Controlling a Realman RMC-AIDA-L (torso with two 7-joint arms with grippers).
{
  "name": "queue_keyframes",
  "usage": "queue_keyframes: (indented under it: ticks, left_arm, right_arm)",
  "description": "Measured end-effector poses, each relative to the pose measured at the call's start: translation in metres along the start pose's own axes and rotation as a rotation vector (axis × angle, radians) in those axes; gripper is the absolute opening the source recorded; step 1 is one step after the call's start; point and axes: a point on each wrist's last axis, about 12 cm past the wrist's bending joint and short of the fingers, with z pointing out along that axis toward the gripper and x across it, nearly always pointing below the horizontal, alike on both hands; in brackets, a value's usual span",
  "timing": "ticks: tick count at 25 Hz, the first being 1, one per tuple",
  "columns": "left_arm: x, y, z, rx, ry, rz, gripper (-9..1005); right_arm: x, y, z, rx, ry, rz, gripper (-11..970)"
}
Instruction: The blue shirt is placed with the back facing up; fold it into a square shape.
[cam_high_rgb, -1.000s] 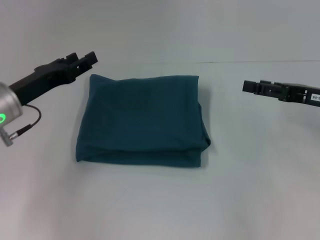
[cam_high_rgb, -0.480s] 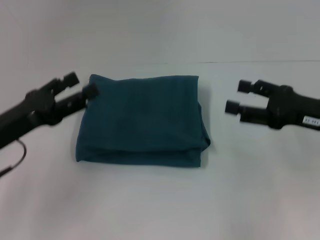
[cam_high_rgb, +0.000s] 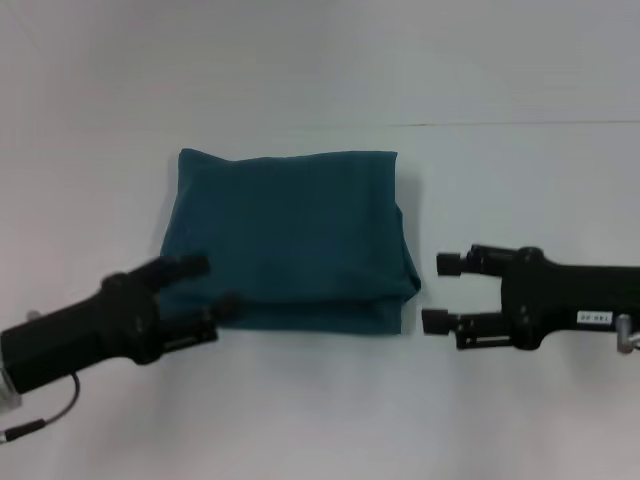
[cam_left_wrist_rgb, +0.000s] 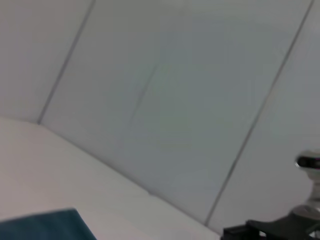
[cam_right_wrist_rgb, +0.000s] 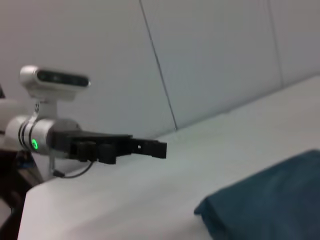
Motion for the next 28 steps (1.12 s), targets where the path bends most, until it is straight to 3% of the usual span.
queue_keyframes:
  ticks: [28]
  left_arm:
    - [0.0082,-0.0017,0.0043,0.022,0.031,-0.037,949]
  right_arm:
    - [0.0059,0.0015,0.0026,-0.009,0.036,0.037,915]
